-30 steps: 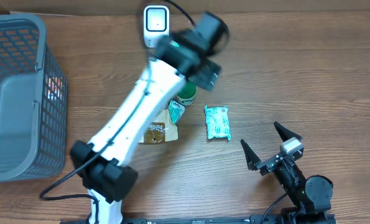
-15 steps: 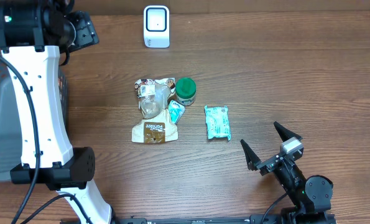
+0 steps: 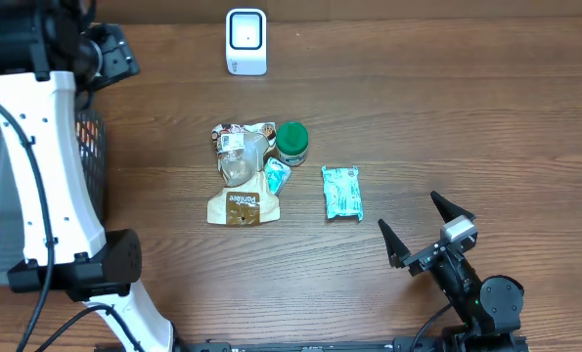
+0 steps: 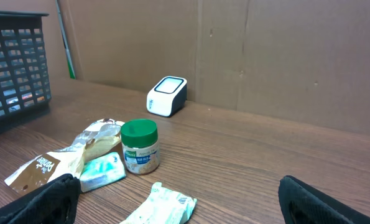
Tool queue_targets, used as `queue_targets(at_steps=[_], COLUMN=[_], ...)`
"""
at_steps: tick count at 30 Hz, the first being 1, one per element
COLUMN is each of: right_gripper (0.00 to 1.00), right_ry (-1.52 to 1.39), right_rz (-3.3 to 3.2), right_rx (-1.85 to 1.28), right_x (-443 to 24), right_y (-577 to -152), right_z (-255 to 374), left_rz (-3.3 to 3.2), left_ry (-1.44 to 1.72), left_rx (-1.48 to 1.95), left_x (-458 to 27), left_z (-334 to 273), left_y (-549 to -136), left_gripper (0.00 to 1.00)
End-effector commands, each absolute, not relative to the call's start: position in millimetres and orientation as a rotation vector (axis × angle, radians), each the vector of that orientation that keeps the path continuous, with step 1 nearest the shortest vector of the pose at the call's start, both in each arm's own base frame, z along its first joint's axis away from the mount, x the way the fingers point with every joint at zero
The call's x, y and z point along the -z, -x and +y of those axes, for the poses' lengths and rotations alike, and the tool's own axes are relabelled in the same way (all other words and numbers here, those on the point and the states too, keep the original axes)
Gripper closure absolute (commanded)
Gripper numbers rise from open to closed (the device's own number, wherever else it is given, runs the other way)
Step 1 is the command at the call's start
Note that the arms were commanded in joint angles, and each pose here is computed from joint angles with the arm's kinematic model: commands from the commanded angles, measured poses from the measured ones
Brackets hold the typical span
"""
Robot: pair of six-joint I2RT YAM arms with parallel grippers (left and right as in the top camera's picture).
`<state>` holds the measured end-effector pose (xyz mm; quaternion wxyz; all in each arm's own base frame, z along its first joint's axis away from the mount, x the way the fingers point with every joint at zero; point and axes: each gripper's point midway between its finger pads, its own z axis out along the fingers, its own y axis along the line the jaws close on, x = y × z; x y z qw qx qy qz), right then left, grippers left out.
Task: Scan the item barcode
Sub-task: 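Release the wipes pack on the table and withdraw left gripper, then reach the left gripper into the basket and grasp the orange Kleenex box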
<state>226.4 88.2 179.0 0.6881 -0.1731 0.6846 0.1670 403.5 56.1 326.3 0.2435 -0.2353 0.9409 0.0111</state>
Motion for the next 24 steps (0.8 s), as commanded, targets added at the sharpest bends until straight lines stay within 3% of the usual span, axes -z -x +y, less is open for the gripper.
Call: queue_targets(at_steps=[1,14,24], right_gripper=[0.00,0.00,0.00], right_ry=[0.391,0.391,0.391], right_rz=[1.529,1.529,1.528], right_rx=[-0.380,-0.380,-0.380], right_x=[-177,-177,-177], right_y=[-226,-226,-226], right_z=[90,90,90], left_rz=[2.537,2.449,2.471], left_ry=[0.737,0.946,1.134], left_rx=[-0.038,-0.108,-0.154], left_x=[-332,-329,-286], left_z=[79,144,197], left_y=[-395,-387,-374], left_gripper=[0.28,0.29,0.31])
